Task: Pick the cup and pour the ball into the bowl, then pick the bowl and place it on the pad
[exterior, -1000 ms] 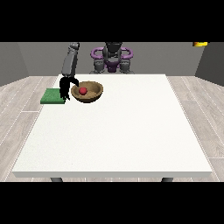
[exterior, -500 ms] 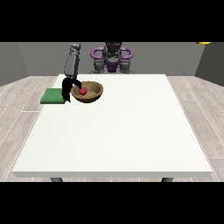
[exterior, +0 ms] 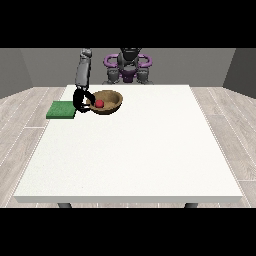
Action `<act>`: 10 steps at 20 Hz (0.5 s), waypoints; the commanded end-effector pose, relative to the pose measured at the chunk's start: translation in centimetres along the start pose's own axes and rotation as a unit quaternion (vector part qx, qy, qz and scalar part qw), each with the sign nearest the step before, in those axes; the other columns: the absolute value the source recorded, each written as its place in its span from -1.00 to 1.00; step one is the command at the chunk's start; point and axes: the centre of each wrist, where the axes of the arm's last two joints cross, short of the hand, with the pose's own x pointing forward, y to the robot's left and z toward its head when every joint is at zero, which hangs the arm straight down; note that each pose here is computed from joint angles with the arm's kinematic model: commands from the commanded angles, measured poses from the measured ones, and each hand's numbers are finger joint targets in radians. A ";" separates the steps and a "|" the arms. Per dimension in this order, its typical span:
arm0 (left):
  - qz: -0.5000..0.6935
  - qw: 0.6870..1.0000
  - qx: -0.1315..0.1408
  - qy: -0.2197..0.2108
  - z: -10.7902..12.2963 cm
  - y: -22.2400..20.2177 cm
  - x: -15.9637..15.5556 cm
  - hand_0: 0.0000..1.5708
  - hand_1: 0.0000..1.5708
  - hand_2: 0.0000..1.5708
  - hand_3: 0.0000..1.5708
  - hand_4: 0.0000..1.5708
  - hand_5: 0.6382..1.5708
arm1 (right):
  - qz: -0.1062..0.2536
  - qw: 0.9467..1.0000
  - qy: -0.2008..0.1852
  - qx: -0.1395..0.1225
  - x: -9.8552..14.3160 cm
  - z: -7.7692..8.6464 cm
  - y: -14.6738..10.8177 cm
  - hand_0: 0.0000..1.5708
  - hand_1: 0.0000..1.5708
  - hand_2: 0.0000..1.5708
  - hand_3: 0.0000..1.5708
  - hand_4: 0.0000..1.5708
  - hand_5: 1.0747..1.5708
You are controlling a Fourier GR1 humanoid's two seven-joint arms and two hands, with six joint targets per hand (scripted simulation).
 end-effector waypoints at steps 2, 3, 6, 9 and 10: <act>0.001 1.000 0.009 0.011 0.6 1.7 -0.1 -1.00 -1.00 -1.00 -1.00 0.49 0.91 | 0.085 0.991 0.079 -0.066 0.6 -0.2 -4.6 1.00 1.00 1.00 0.58 0.28 0.90; 0.010 0.999 0.013 0.045 1.0 1.4 -2.1 -1.00 -1.00 -1.00 -1.00 0.50 0.90 | 0.105 0.988 0.091 -0.068 1.6 -0.6 -5.0 1.00 1.00 1.00 0.61 0.30 0.90; 0.010 0.998 0.035 0.059 2.1 3.4 -2.8 -1.00 -1.00 -1.00 -1.00 0.52 0.91 | 0.127 0.985 0.089 -0.074 6.3 -3.1 -6.4 1.00 1.00 1.00 0.41 0.31 0.91; 0.014 0.998 0.045 0.051 2.2 3.4 -3.2 -1.00 -1.00 -1.00 -1.00 0.53 0.93 | 0.124 0.986 0.090 -0.065 7.8 -4.2 -5.4 1.00 1.00 1.00 0.31 0.33 0.95; 0.004 0.996 0.058 0.073 3.4 3.9 -4.1 -1.00 -1.00 -1.00 -1.00 0.53 0.93 | 0.127 0.983 0.114 -0.061 7.1 -3.3 -7.7 1.00 1.00 1.00 0.23 0.33 0.94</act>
